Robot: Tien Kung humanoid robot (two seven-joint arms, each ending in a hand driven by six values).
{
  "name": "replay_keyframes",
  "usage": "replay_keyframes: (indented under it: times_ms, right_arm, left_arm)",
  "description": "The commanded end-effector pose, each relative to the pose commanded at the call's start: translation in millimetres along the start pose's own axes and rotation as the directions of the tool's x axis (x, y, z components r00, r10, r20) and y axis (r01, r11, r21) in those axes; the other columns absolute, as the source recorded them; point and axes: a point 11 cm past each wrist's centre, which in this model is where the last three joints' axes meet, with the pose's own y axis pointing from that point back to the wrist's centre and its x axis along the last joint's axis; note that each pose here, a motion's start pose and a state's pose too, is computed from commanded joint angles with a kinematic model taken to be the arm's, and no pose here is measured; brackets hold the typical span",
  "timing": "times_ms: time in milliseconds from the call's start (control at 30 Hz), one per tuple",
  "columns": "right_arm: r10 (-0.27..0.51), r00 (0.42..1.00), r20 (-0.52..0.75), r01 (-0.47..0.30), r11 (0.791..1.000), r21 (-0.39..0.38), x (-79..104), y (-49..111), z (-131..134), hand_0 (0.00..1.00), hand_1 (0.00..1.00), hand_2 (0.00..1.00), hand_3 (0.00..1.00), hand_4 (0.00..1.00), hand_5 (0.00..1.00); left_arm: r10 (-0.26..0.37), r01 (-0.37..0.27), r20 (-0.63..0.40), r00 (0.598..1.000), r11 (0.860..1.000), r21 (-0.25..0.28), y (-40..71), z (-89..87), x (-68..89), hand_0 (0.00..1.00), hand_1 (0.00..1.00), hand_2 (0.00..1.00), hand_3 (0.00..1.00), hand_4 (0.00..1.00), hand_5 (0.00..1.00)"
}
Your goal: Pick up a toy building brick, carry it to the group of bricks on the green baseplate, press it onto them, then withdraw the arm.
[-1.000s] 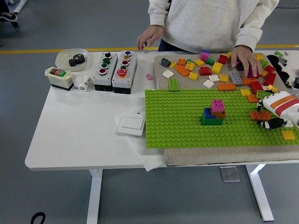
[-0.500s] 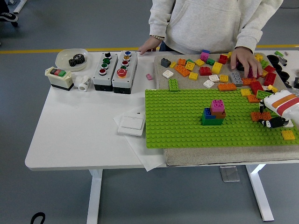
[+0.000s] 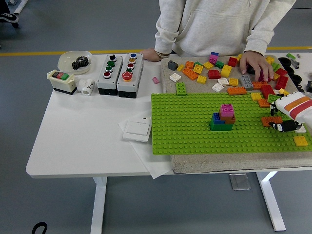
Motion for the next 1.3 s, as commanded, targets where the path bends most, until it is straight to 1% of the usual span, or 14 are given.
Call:
replay_keyframes:
  times_ms: [67, 100, 267, 300, 467, 667, 700, 767, 933, 1000, 1067, 1100, 1267, 1300]
  right_arm:
    - [-0.015, 1.000, -0.004, 0.015, 1.000, 0.000, -0.8, -0.8, -0.1, 0.391, 0.499, 0.546, 0.522, 0.706, 0.386]
    - [-0.018, 1.000, -0.003, 0.018, 1.000, 0.000, -1.0, -0.9, -0.3, 0.487, 0.606, 0.629, 0.570, 0.739, 0.374]
    - [-0.046, 0.999, -0.006, 0.046, 0.999, 0.003, -4.9, -1.7, -2.0, 0.487, 0.606, 0.629, 0.570, 0.739, 0.374]
    - [-0.046, 0.999, -0.003, 0.046, 0.999, 0.003, -5.3, -1.7, -2.3, 0.549, 0.651, 0.699, 0.607, 0.751, 0.375]
    - [-0.026, 1.000, 0.013, 0.025, 1.000, 0.007, -4.0, -1.8, -4.6, 0.549, 0.651, 0.699, 0.607, 0.751, 0.375]
    - [0.013, 1.000, 0.009, -0.013, 1.000, 0.022, 3.3, -2.1, -9.5, 0.539, 0.647, 0.693, 0.615, 0.743, 0.374]
    - [0.018, 1.000, 0.014, -0.018, 0.999, 0.029, 4.3, -2.0, -11.1, 0.513, 0.634, 0.662, 0.616, 0.739, 0.368]
    - [0.020, 0.999, 0.026, -0.021, 0.999, 0.038, 4.8, -2.0, -13.6, 0.513, 0.634, 0.662, 0.616, 0.739, 0.368]
    - [-0.008, 0.996, 0.084, 0.006, 1.000, 0.028, -1.9, -1.5, -14.4, 0.512, 0.633, 0.661, 0.617, 0.744, 0.356]
    - [-0.036, 0.992, 0.124, 0.034, 0.999, 0.012, -8.8, -0.6, -12.3, 0.512, 0.633, 0.661, 0.617, 0.744, 0.356]
    - [-0.047, 0.988, 0.149, 0.047, 0.999, 0.001, -12.3, 0.1, -10.8, 0.512, 0.633, 0.661, 0.617, 0.744, 0.356]
    - [-0.056, 0.985, 0.166, 0.057, 0.998, -0.002, -14.6, 0.6, -10.2, 0.524, 0.647, 0.692, 0.650, 0.737, 0.325]
    - [-0.069, 0.977, 0.203, 0.073, 0.997, -0.012, -17.9, 1.4, -8.7, 0.524, 0.647, 0.692, 0.650, 0.737, 0.325]
    - [-0.068, 0.976, 0.207, 0.072, 0.997, -0.013, -17.8, 1.4, -8.6, 0.524, 0.652, 0.690, 0.666, 0.714, 0.312]
  left_arm:
    - [0.000, 0.000, 0.002, 1.000, 1.000, 0.000, 0.1, 0.1, 0.2, 0.868, 0.847, 0.847, 0.642, 0.727, 0.614]
    - [0.000, 0.000, 0.002, 1.000, 1.000, 0.000, 0.1, 0.1, 0.3, 0.866, 0.847, 0.848, 0.643, 0.727, 0.614]
    - [-0.001, 0.001, 0.002, 1.000, 1.000, -0.002, 0.1, 0.5, 0.2, 0.866, 0.847, 0.848, 0.643, 0.727, 0.614]
    - [-0.001, 0.001, 0.002, 1.000, 1.000, -0.003, 0.1, 0.6, 0.2, 0.867, 0.846, 0.848, 0.643, 0.727, 0.614]
    - [-0.002, 0.003, 0.002, 1.000, 1.000, -0.003, 0.0, 0.7, -0.4, 0.867, 0.846, 0.848, 0.643, 0.727, 0.614]
    - [-0.005, 0.005, 0.004, 1.000, 1.000, -0.001, -0.2, 0.3, -1.2, 0.866, 0.846, 0.848, 0.643, 0.727, 0.614]
    - [-0.005, 0.005, 0.005, 1.000, 1.000, 0.000, -0.2, 0.0, -1.4, 0.864, 0.846, 0.847, 0.643, 0.727, 0.614]
    - [-0.006, 0.006, 0.006, 1.000, 1.000, 0.001, -0.3, -0.1, -1.6, 0.864, 0.846, 0.847, 0.643, 0.727, 0.614]
    - [-0.008, 0.008, 0.009, 1.000, 1.000, 0.001, -0.3, -0.2, -2.2, 0.864, 0.844, 0.846, 0.644, 0.727, 0.614]
    - [-0.008, 0.008, 0.010, 1.000, 1.000, 0.000, -0.3, 0.0, -2.1, 0.864, 0.844, 0.846, 0.644, 0.727, 0.614]
    - [-0.008, 0.008, 0.011, 1.000, 1.000, 0.000, -0.3, 0.1, -2.0, 0.864, 0.844, 0.846, 0.644, 0.727, 0.614]
    - [-0.007, 0.007, 0.010, 1.000, 1.000, 0.000, -0.3, 0.2, -1.9, 0.863, 0.845, 0.846, 0.644, 0.727, 0.614]
    - [-0.006, 0.006, 0.013, 1.000, 1.000, -0.001, -0.1, 0.3, -1.1, 0.863, 0.845, 0.846, 0.644, 0.727, 0.614]
    - [-0.006, 0.006, 0.013, 1.000, 1.000, -0.001, 0.0, 0.3, -1.0, 0.864, 0.844, 0.846, 0.643, 0.727, 0.615]
